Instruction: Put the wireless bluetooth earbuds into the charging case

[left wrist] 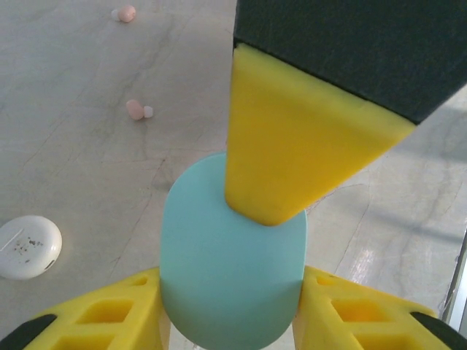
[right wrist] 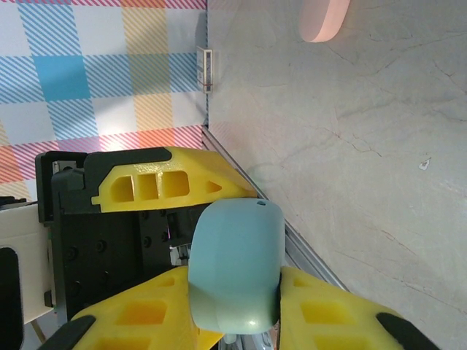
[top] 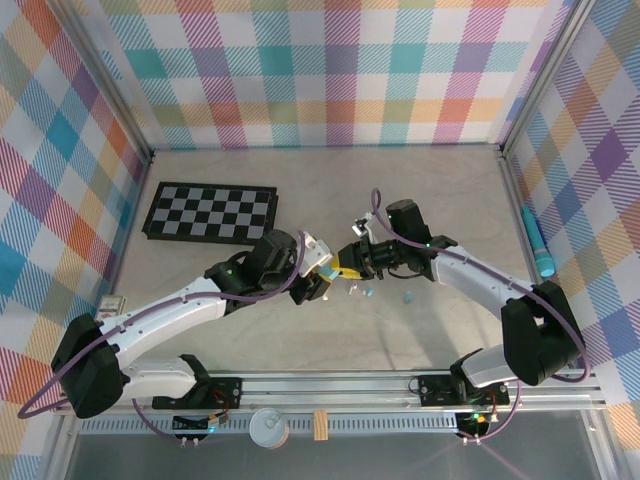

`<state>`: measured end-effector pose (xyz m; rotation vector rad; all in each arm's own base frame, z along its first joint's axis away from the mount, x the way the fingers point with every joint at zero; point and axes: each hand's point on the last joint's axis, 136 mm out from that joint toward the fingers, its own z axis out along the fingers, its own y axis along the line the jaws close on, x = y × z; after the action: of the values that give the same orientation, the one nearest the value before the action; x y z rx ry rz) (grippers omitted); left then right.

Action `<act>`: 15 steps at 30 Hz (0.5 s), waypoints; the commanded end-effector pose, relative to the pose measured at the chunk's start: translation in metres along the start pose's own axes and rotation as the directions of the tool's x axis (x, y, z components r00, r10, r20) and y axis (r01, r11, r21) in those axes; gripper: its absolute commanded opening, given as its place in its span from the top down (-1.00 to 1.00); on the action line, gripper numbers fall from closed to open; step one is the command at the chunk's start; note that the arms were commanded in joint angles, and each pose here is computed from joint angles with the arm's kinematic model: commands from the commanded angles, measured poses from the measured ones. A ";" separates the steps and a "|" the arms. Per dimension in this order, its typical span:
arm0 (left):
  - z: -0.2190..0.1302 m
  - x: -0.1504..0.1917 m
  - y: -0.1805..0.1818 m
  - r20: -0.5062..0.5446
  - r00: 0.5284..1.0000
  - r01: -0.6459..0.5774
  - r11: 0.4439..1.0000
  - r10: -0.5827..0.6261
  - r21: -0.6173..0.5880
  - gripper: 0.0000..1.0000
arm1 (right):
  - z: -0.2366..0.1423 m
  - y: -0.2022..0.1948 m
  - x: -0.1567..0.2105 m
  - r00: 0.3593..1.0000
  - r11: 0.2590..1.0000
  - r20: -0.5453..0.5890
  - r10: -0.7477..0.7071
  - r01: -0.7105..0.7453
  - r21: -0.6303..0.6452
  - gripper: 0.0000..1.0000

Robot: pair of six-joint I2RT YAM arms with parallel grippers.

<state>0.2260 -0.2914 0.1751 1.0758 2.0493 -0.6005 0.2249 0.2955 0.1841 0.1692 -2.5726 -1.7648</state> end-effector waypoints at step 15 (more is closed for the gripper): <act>-0.042 -0.080 0.022 0.423 0.905 0.098 0.988 -0.040 -0.117 -0.93 | -0.049 0.022 -0.038 0.981 0.996 0.194 0.012 0.006 -0.090 0.61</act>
<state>0.2486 -0.2945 0.2372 0.8524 1.8283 -0.6259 0.2628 0.2661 0.2028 -0.0356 -2.6390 -1.8757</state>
